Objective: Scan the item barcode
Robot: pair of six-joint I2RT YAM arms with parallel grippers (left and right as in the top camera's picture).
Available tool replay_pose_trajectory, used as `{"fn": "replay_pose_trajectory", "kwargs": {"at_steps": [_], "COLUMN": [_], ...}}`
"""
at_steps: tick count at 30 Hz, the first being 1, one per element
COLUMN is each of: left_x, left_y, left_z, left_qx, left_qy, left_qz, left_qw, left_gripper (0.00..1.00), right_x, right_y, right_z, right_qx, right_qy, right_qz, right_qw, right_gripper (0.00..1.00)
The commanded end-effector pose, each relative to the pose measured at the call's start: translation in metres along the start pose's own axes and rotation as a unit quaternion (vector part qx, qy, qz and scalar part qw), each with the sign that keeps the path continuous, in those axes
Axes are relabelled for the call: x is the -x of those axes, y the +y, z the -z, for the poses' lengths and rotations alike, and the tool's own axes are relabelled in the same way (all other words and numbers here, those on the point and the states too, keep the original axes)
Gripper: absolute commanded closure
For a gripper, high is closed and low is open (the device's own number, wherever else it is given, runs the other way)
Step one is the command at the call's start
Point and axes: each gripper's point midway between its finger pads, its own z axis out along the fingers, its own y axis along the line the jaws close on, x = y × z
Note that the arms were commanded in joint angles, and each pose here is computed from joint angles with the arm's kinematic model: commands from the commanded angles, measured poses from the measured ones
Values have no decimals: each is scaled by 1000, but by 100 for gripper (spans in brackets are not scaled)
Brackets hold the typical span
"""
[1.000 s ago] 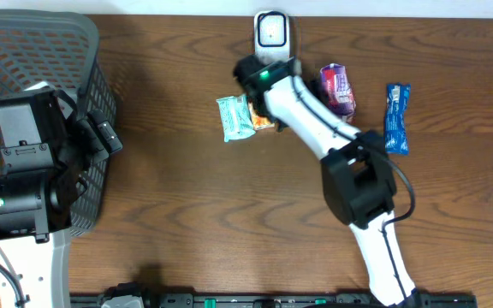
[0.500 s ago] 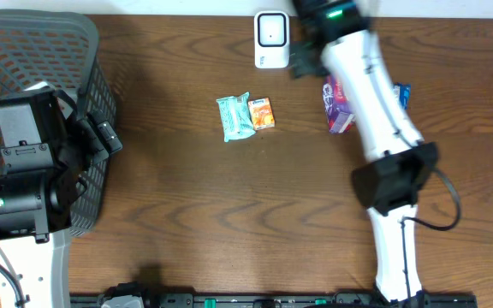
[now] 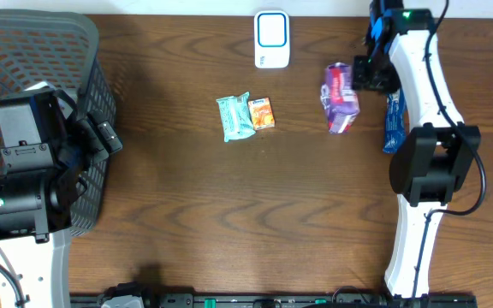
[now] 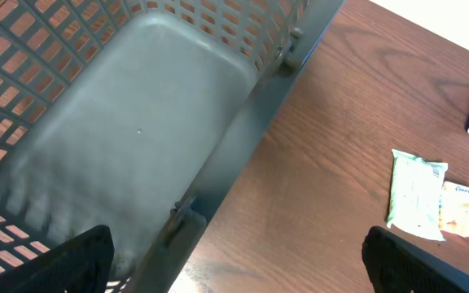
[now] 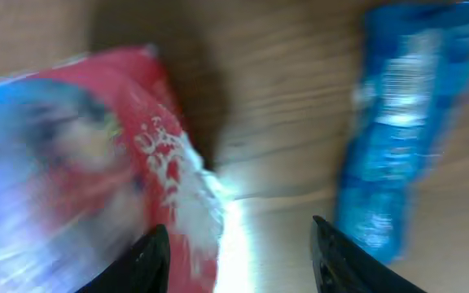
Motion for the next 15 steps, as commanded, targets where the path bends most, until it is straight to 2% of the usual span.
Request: {"fn": "replay_pose_trajectory", "kwargs": {"at_steps": [1, 4, 9, 15], "left_x": [5, 5, 5, 5], "left_y": [2, 2, 2, 2], "left_z": [4, 4, 4, 4], "left_qx": [3, 3, 3, 3], "left_qy": [-9, -9, -9, -9], "left_qz": [5, 5, 5, 5], "left_qw": [1000, 1000, 1000, 1000], "left_gripper": [2, 2, 2, 2], "right_x": [-11, -8, -10, -8], "right_y": [38, 50, 76, 62], "right_z": [-3, 10, 35, 30], "right_qx": [68, 73, 140, 145], "right_qy": [17, 1, -12, -5], "right_qz": [42, 47, 65, 54], "right_qw": [997, 996, 988, 988], "right_gripper": [48, 46, 31, 24]}}
